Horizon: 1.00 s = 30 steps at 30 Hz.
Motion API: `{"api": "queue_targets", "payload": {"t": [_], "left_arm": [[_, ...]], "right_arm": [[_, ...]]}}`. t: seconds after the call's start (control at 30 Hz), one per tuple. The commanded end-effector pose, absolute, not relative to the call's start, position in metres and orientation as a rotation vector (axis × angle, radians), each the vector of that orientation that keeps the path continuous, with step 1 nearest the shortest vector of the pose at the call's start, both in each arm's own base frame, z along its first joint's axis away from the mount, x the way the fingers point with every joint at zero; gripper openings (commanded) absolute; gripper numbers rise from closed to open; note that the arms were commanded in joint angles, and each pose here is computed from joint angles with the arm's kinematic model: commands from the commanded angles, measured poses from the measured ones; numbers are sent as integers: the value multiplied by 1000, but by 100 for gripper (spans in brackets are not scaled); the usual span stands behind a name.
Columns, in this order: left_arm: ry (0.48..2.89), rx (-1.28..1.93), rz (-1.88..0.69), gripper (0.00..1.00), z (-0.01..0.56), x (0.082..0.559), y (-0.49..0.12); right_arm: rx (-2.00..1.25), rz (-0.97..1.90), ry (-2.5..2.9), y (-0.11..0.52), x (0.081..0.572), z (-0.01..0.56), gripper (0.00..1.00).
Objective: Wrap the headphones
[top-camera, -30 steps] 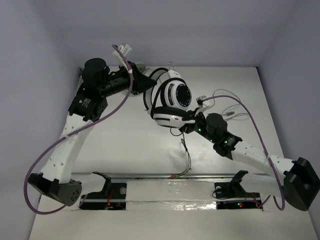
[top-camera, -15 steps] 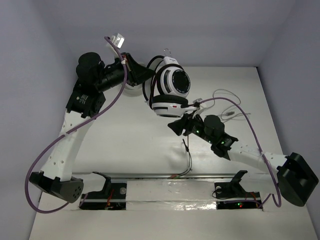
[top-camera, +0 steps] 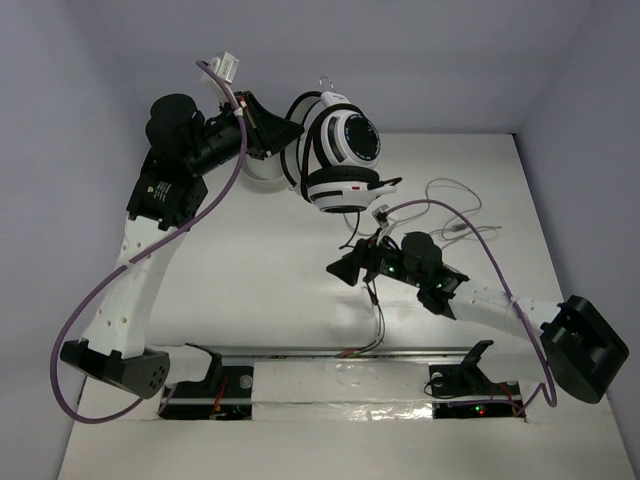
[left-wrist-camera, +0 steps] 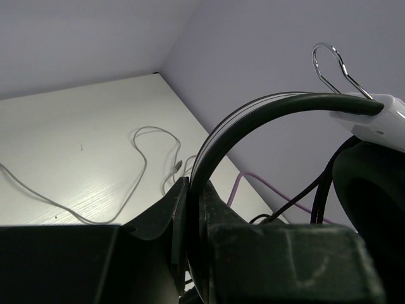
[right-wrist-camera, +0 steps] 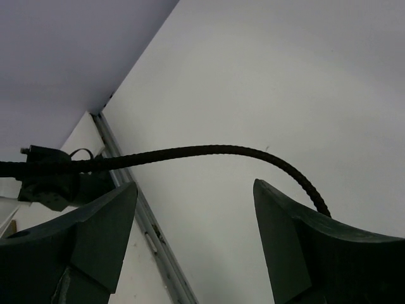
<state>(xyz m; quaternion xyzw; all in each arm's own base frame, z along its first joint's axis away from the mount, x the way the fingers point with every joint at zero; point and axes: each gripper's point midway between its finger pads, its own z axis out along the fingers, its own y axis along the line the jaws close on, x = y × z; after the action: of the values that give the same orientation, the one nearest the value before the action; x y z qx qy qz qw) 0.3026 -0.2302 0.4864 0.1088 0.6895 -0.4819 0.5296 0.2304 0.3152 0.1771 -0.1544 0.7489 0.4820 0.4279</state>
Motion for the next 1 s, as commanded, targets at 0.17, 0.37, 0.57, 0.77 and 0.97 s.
{"api": "queue_targets", "payload": {"t": [0.17,0.37,0.57,0.77,0.97], "left_arm": [[1479,240,-1153,0,548,297,-220],[1493,235,-1148,0,543,301,-221],[1504,215,-1104,0,542,311,-218],[1505,147,-1043,0,541,327,-208],[1506,136,-1033,0,541,327,-206]], "right_arm": [[-480,1349,1784,320,205,196,80],[-515,1360,1782,318,198,201,81],[-563,1363,1799,308,182,218,62],[-543,1336,1725,278,159,255,0],[-240,1088,1753,253,210,259,43]]}}
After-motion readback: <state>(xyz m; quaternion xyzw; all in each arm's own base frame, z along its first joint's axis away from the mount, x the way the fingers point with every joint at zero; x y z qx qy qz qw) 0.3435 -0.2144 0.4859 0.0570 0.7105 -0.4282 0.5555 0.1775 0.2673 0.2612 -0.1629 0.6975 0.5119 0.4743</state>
